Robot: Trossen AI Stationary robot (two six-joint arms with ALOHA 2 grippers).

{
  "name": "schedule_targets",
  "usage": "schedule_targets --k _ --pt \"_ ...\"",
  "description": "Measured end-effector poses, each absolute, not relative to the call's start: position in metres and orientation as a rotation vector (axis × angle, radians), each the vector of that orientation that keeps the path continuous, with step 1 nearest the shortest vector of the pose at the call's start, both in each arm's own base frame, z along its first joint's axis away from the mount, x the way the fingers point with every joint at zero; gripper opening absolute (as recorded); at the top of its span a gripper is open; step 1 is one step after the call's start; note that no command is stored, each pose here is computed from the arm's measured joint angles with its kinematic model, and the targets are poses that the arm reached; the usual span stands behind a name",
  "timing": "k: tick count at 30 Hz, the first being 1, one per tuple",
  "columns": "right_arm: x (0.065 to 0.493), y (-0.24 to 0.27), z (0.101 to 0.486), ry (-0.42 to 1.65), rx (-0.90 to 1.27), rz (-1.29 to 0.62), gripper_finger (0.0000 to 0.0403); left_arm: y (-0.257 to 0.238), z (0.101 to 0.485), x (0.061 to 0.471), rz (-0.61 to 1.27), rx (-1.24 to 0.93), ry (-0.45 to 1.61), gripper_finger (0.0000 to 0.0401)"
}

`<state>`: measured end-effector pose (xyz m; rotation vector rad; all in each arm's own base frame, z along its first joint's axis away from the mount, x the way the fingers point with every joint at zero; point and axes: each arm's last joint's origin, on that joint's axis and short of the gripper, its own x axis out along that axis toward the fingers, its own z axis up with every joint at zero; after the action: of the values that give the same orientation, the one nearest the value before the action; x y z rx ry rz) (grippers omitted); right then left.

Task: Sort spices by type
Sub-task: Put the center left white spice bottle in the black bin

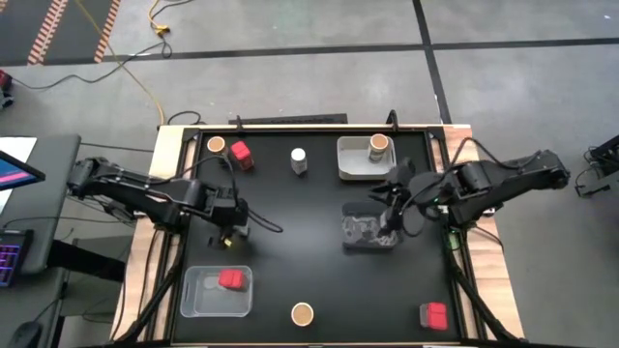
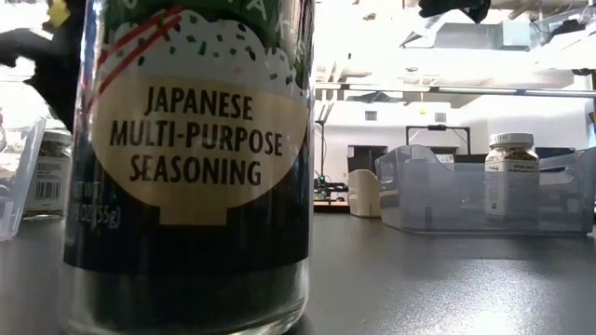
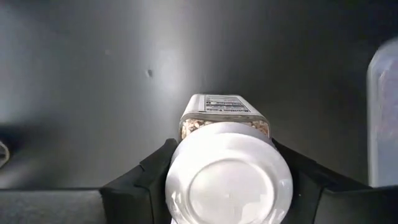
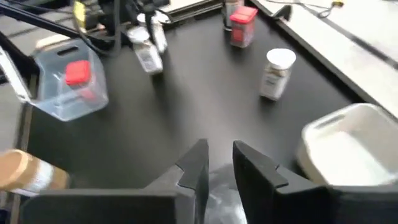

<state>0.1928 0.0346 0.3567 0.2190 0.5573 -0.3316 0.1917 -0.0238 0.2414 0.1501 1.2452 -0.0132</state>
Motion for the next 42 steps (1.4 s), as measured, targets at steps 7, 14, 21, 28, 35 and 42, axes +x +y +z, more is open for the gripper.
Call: schedule_targets --k 7,14,21,28,35,42 --pt "0.154 0.017 0.362 0.635 0.189 -0.307 0.0067 -0.016 0.279 0.209 0.122 0.023 1.067 0.0199" --pt "0.123 0.011 0.366 0.599 0.143 -0.263 0.0062 -0.013 0.299 0.247 0.217 -0.027 1.028 0.0198" --pt "0.101 0.008 0.343 0.587 0.160 -0.241 0.0062 -0.017 0.314 0.304 0.230 -0.014 1.023 0.0199" --pt "0.090 0.006 0.326 0.589 0.164 -0.240 0.0062 -0.015 0.344 0.355 0.224 0.017 0.918 0.0199" --pt "0.087 0.006 0.321 0.593 0.171 -0.220 0.0062 0.011 0.373 0.402 0.235 0.029 0.803 0.0200" --pt "0.080 0.005 0.320 0.569 0.177 -0.215 0.0062 0.028 0.361 0.451 0.168 -0.033 0.778 0.0201"
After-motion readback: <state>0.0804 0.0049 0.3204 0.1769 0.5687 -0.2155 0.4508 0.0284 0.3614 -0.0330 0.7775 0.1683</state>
